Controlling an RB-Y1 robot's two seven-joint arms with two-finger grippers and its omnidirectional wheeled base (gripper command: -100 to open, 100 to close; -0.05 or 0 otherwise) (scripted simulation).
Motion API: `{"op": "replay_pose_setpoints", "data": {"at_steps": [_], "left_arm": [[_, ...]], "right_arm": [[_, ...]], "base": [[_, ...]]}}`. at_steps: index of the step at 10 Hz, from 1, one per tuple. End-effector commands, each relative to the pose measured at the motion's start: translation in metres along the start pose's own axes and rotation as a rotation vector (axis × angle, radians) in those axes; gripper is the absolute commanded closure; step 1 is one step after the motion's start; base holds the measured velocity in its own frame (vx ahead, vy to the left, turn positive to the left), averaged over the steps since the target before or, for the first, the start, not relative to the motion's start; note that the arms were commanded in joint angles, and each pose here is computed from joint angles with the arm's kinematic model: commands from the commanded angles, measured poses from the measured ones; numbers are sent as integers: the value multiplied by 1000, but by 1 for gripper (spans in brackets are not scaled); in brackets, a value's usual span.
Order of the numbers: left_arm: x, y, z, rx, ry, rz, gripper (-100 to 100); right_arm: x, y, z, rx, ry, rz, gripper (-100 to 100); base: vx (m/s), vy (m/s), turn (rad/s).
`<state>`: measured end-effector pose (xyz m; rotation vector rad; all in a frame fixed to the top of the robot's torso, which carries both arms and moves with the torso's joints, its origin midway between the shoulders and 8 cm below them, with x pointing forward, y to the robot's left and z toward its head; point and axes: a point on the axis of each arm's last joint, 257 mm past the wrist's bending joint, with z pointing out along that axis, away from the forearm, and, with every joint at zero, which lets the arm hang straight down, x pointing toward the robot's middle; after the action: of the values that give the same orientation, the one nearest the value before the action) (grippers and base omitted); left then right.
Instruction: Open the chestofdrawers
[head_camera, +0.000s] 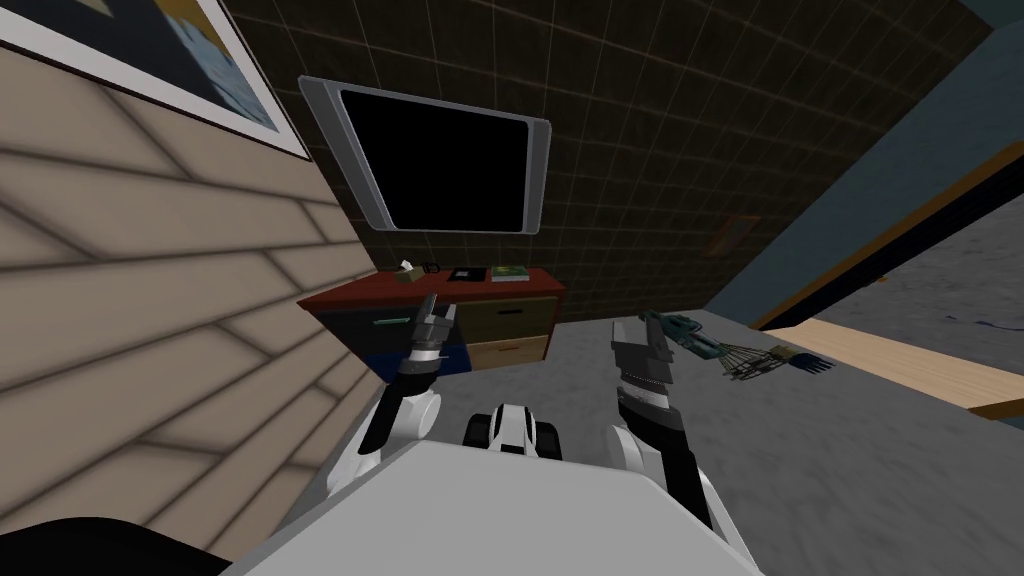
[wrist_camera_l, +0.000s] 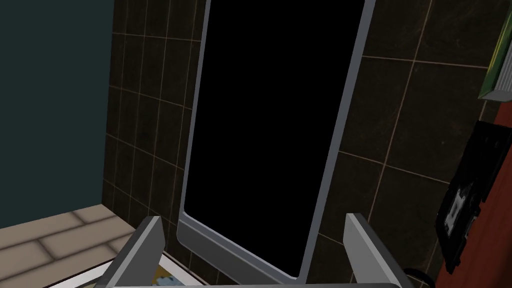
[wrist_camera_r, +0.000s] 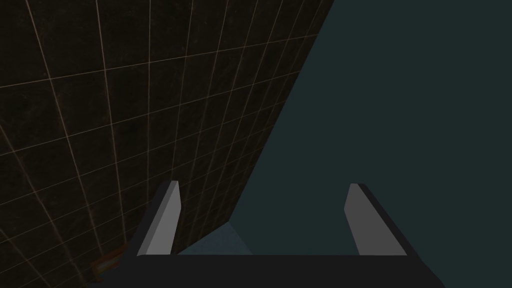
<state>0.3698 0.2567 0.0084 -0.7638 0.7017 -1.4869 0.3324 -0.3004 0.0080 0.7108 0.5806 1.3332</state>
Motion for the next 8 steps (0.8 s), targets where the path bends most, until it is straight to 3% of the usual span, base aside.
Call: {"op": "replay_pose_setpoints", "data": {"at_steps": [1,8], "left_arm": [[-4,24,-5,-42,17,19,-100],[-26,95,-24,-158,2,44,-100]], "right_arm": [[0,0,0,0,0,0,0],[0,0,0,0,0,0,0]], "base": [[69,-51,19],[76,-62,22]]}}
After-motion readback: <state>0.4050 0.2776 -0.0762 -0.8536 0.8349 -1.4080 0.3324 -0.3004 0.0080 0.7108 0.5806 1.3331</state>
